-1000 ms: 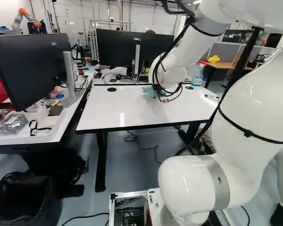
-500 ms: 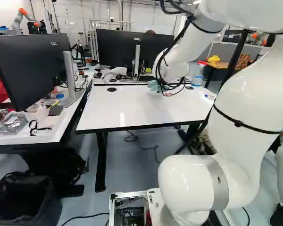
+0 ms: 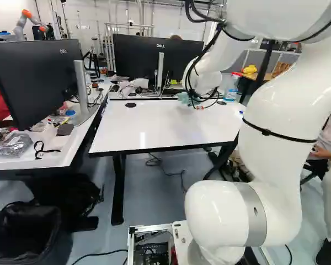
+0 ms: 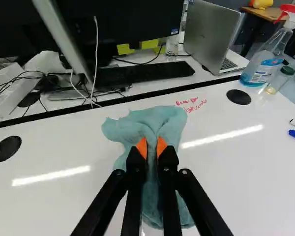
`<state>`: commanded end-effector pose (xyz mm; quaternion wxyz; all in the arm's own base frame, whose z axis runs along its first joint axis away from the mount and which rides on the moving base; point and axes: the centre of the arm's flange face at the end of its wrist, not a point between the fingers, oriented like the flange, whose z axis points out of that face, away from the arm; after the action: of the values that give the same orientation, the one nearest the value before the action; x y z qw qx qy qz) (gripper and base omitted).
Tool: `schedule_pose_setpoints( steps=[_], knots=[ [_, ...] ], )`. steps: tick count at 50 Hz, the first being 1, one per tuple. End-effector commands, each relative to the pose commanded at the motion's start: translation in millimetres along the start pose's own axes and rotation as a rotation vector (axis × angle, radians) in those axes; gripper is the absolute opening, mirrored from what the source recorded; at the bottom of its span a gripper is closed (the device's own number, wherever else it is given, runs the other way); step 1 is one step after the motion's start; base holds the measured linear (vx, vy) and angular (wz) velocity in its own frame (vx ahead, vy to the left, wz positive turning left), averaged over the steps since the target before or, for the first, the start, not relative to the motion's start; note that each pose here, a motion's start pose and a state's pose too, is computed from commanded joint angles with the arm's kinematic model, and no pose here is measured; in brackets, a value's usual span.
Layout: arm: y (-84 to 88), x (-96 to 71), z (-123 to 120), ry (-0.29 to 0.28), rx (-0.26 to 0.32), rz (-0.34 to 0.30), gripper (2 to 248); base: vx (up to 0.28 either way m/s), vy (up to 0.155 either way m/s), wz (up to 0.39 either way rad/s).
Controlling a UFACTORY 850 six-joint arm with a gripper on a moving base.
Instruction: Clean the table with the green towel
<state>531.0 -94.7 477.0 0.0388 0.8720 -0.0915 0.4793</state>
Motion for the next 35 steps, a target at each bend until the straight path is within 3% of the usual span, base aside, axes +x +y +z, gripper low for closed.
schedule_pose_setpoints(
  steps=[35],
  knots=[
    [37.1, 31.7, 55.9, 0.025, -0.054, 0.034, 42, 0.000, 0.000, 0.000]
  ],
)
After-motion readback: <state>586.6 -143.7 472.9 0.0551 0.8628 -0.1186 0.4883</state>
